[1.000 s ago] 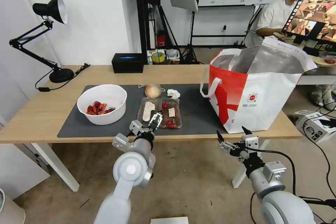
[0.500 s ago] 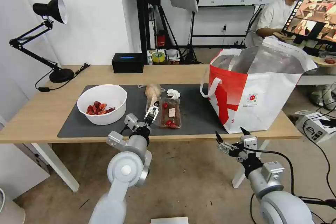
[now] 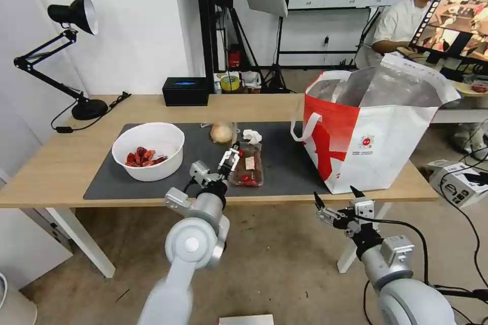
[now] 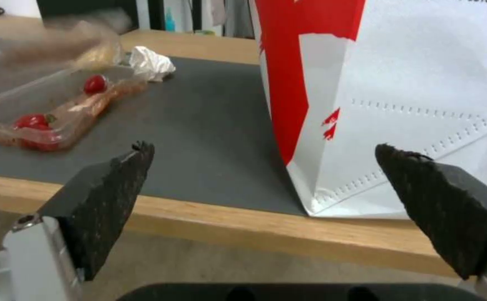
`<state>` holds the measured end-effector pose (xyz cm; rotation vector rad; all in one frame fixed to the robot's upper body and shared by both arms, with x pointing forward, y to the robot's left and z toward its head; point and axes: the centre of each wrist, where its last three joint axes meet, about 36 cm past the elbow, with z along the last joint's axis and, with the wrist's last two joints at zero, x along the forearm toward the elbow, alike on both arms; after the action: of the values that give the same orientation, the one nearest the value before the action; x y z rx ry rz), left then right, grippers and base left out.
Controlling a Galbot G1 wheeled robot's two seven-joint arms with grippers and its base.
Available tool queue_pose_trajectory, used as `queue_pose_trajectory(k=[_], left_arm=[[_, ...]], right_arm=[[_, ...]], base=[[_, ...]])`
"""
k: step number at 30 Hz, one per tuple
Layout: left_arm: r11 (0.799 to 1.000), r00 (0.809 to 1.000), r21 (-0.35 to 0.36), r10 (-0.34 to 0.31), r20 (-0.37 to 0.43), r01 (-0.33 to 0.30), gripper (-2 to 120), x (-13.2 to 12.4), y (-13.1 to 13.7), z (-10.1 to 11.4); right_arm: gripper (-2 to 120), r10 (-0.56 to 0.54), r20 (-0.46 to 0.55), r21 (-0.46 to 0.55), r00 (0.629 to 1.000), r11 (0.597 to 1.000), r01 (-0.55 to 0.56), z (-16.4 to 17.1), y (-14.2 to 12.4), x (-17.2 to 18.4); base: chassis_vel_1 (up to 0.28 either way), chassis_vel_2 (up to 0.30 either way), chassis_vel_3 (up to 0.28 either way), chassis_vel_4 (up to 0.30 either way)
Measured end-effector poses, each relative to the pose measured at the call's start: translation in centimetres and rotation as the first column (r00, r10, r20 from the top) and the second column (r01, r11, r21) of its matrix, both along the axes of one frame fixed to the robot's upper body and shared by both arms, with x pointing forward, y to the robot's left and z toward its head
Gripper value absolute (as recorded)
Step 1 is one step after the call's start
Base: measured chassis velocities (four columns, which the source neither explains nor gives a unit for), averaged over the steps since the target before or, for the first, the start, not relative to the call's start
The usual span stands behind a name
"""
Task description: Pick up the trash from the table and place it into the takeout bag.
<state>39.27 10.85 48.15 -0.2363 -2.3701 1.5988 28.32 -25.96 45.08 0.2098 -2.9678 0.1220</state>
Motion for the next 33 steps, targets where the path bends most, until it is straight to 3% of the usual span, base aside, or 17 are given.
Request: queue_pose_trajectory(k=[6,10,14,17,18,19,20,21,23,24,26,27,28,30,31,32,33], left_arm=[[1.0,1.0,0.008,-0.017,-0.006,0.017,100,0.4,-0.6,-0.3],[0.997,0.999,0.059,-0.044,0.008,0.043,100,0.7,-1.1,-0.5],[0.99,0.996,0.125,-0.069,0.055,0.062,100,0.2,-1.0,-0.5],[0.963,0.984,0.257,-0.12,0.128,0.084,100,-0.4,-0.3,-1.6],[0.963,0.984,0.257,-0.12,0.128,0.084,100,-0.4,-0.3,-1.6],[0.939,0.974,0.331,-0.156,0.166,0.094,98,-0.5,0.2,-2.1],[0.898,0.955,0.429,-0.21,0.212,0.102,91,-0.6,0.8,-2.9],[0.898,0.955,0.429,-0.21,0.212,0.102,91,-0.6,0.8,-2.9],[0.797,0.906,0.593,-0.329,0.265,0.116,82,-0.2,2.0,-4.1],[0.797,0.906,0.593,-0.329,0.265,0.116,82,-0.2,2.0,-4.1],[0.697,0.857,0.709,-0.428,0.287,0.111,72,0.6,3.4,-4.9],[0.664,0.839,0.74,-0.46,0.291,0.108,69,0.9,3.9,-5.1],[0.664,0.839,0.74,-0.46,0.291,0.108,69,0.9,3.9,-5.1],[0.596,0.8,0.796,-0.526,0.288,0.106,59,1.9,5.0,-5.3],[0.579,0.791,0.808,-0.541,0.285,0.105,55,2.3,5.3,-5.3],[0.579,0.791,0.808,-0.541,0.285,0.105,55,2.3,5.3,-5.3],[0.543,0.776,0.834,-0.566,0.278,0.098,47,3.2,6.2,-5.4]], right_arm=[[100,-0.006,-0.001,0.001,1.0,1.0,0.006,0.0,-0.1,-0.3],[100,-0.019,-0.004,0.004,1.0,1.0,0.019,-0.4,-0.3,-1.0],[100,-0.023,-0.008,0.007,1.0,1.0,0.023,-0.5,-0.3,-1.2],[100,-0.02,-0.003,0.012,1.0,1.0,0.02,-0.3,-0.3,-1.2],[100,-0.02,-0.003,0.012,1.0,1.0,0.02,-0.3,-0.3,-1.2],[100,-0.016,0.0,0.027,1.0,1.0,0.016,0.0,-0.3,-1.1],[100,-0.011,0.0,0.057,1.0,0.998,0.011,0.3,-0.3,-1.0],[100,-0.011,0.0,0.057,1.0,0.998,0.011,0.3,-0.3,-1.0],[100,0.002,-0.009,0.134,1.0,0.991,-0.001,0.9,-0.4,-0.6],[100,0.002,-0.009,0.134,1.0,0.991,-0.001,0.9,-0.4,-0.6],[100,0.017,-0.013,0.202,1.0,0.979,-0.014,1.6,-0.7,-0.2],[100,0.02,-0.013,0.223,1.0,0.975,-0.017,1.8,-0.8,0.0],[100,0.02,-0.013,0.223,1.0,0.975,-0.017,1.8,-0.8,0.0],[100,0.026,-0.013,0.255,1.0,0.967,-0.022,2.2,-1.0,0.3],[100,0.027,-0.012,0.259,1.0,0.966,-0.024,2.3,-1.1,0.5],[100,0.027,-0.012,0.259,1.0,0.966,-0.024,2.3,-1.1,0.5],[100,0.028,-0.011,0.258,1.0,0.966,-0.025,2.3,-1.2,0.7]], base=[[0.0,0.0,0.0,0.0],[0.0,0.0,0.0,0.0],[0.0,0.0,0.0,0.0],[0.0,0.0,0.0,0.0],[0.0,0.0,0.0,0.0],[0.0,0.0,0.0,0.0],[0.0,0.0,0.0,0.0],[0.0,0.0,0.0,0.0],[0.0,0.0,0.0,0.0],[0.0,0.0,0.0,0.0],[0.0,0.0,0.0,0.0],[0.0,0.0,0.0,0.0],[0.0,0.0,0.0,0.0],[0.0,0.0,0.0,0.0],[0.0,0.0,0.0,0.0],[0.0,0.0,0.0,0.0],[0.0,0.0,0.0,0.0]])
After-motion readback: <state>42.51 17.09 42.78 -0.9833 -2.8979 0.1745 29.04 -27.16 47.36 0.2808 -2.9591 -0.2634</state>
